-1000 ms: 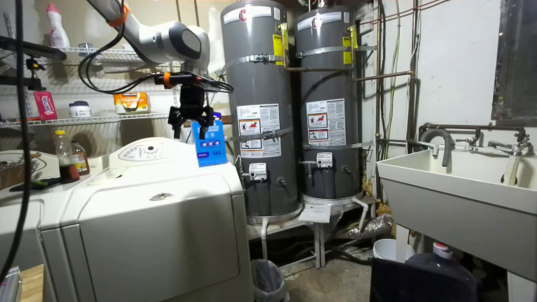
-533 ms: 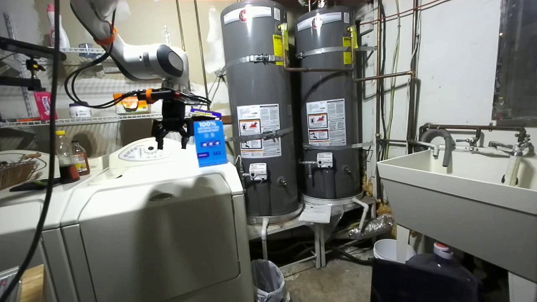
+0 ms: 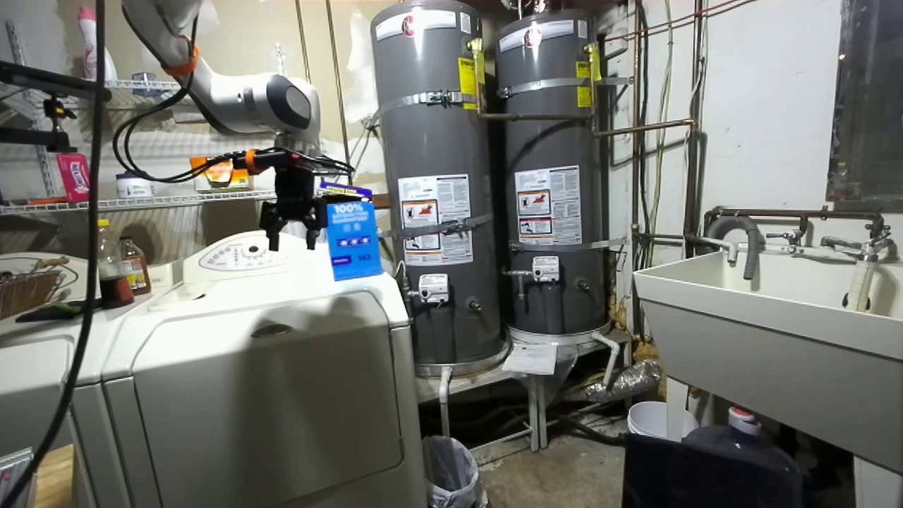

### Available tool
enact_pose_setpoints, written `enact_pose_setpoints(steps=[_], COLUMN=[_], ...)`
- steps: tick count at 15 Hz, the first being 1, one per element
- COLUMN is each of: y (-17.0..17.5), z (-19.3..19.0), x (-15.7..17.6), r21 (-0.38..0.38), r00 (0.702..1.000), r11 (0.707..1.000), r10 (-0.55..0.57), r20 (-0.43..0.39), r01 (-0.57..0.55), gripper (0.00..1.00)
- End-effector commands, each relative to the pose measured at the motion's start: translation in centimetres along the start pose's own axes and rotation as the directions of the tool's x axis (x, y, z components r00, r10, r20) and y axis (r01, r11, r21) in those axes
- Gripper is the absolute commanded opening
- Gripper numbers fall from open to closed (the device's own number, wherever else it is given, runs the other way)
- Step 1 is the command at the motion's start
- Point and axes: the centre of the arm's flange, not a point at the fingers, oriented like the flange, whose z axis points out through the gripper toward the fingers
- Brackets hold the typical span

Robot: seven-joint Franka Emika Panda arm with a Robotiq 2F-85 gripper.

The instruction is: Open the washing machine door

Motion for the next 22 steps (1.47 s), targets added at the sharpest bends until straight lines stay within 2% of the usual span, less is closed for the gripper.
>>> enact_pose_setpoints(steps=[1,5,9,10,14,15,19,22], y=[-4.4,-10.5,-12.9,-12.8,-12.8,-13.1,-14.5,-15.8], z=[1.6,4.2,5.9,5.3,5.7,6.3,9.4,10.5], x=[-1.0,-2.8,-4.7,-2.7,-2.7,-2.2,-0.1,1.3], r21=[0.025,0.079,0.182,0.134,0.136,0.13,0.201,0.264], r00=[0.988,0.958,0.904,0.934,0.932,0.91,0.851,0.806], r11=[0.988,0.957,0.903,0.933,0.931,0.913,0.844,0.802], r10=[0.152,0.282,0.413,0.347,0.352,0.401,0.519,0.579], r20=[-0.009,-0.048,-0.112,-0.082,-0.086,-0.106,-0.077,-0.122], r01=[-0.151,-0.277,-0.389,-0.335,-0.339,-0.387,-0.497,-0.535], gripper=[1.0,1.0,1.0,1.0,1.0,1.0,1.0,1.0])
